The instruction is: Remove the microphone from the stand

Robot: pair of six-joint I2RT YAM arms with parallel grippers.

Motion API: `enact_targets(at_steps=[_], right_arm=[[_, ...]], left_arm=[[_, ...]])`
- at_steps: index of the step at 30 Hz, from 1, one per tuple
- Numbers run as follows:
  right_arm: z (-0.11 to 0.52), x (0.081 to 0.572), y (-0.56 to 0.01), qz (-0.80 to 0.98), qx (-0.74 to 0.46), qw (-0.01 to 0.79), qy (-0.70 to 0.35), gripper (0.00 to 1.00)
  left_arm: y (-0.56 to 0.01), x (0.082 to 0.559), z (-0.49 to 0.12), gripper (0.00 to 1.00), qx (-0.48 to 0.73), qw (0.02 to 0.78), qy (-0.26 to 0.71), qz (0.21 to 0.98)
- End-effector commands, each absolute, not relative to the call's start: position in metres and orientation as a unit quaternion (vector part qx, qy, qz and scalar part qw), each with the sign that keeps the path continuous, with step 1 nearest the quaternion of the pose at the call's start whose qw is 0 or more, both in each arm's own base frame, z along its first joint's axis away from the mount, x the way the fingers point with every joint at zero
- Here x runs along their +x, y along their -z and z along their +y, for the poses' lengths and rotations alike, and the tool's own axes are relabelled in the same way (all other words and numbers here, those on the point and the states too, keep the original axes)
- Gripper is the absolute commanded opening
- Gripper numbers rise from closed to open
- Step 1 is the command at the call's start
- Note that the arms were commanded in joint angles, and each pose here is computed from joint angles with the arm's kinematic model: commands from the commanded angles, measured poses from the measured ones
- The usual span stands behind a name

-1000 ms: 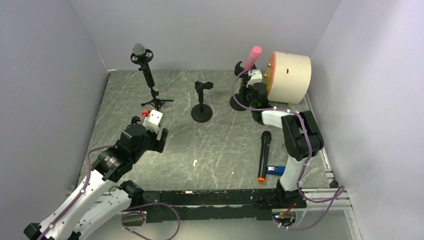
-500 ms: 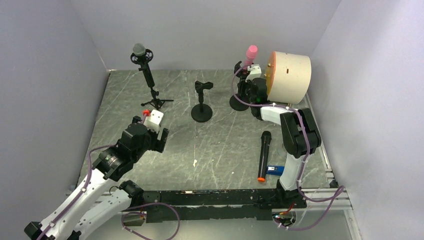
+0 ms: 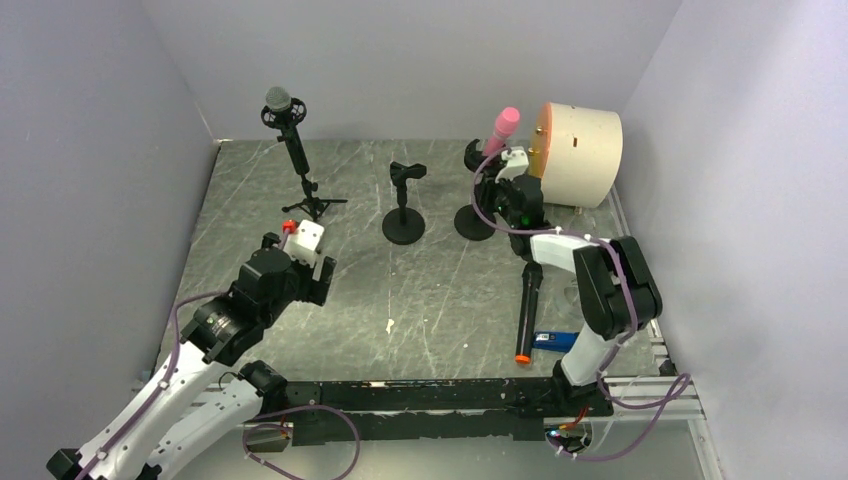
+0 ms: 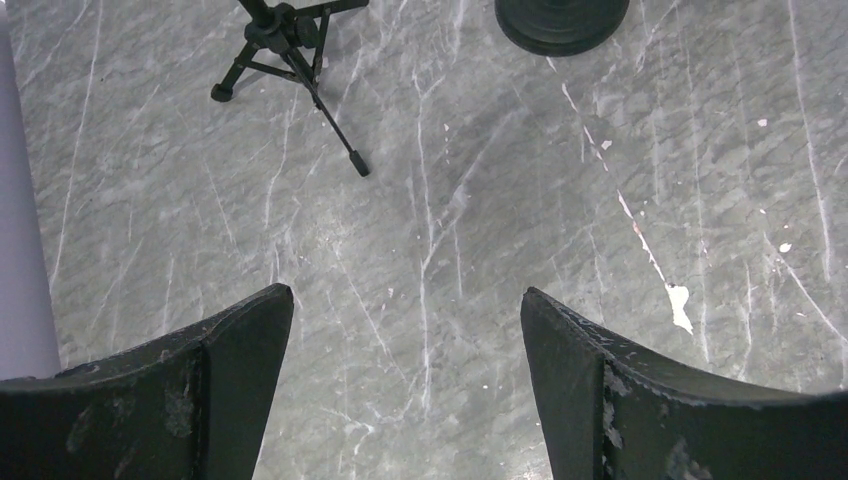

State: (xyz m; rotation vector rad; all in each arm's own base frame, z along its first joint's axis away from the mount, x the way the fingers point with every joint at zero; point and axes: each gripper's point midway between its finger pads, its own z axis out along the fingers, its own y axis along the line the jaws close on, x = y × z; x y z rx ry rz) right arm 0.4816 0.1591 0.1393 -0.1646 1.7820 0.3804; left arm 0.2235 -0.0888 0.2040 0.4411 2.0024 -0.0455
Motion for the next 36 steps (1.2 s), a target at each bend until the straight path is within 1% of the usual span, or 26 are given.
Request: enact_targets(at_steps=[1,7,10,16,24,26,29,32,34,36], right_arm=[[0.196,0.449,-0.183,0.728,-0.092,0.634,-0.245,0.19],[0.235,0.391,-0.186,0.72,-0.119,0.625,-0.276,0.21],[0.247,0.366,-0.176,0.727,-0.13,0.616,-0.273,0.21],[0.253,0.33,-0.167,0.738,-0.117,0.608,-0.267,0.22],[0.276,0.294,-0.16,0.747,-0.154,0.579,-0.287,0.3],[0.28,0.289,-0.158,0.75,-0.163,0.574,-0.285,0.34],[0.28,0.285,-0.16,0.751,-0.164,0.571,-0.288,0.48],[0.279,0.283,-0.164,0.752,-0.163,0.57,-0.29,0.57],[0.277,0.282,-0.17,0.751,-0.162,0.571,-0.289,0.66],[0.275,0.28,-0.174,0.75,-0.162,0.572,-0.29,0.7]], left_arm=[[-0.224,0.224,-0.093,0.88,0.178,0.544,0.039,0.819],[-0.223,0.224,-0.094,0.88,0.18,0.541,0.042,0.821],[-0.223,0.224,-0.096,0.88,0.181,0.539,0.045,0.822],[-0.222,0.224,-0.099,0.88,0.187,0.538,0.052,0.82],[-0.221,0.224,-0.102,0.88,0.191,0.535,0.056,0.821],[-0.221,0.224,-0.102,0.88,0.191,0.534,0.056,0.822],[-0.22,0.224,-0.102,0.88,0.192,0.533,0.056,0.822],[-0.22,0.224,-0.101,0.88,0.191,0.534,0.055,0.822],[-0.221,0.224,-0.101,0.88,0.191,0.535,0.055,0.821],[-0.22,0.224,-0.101,0.88,0.191,0.535,0.055,0.821]])
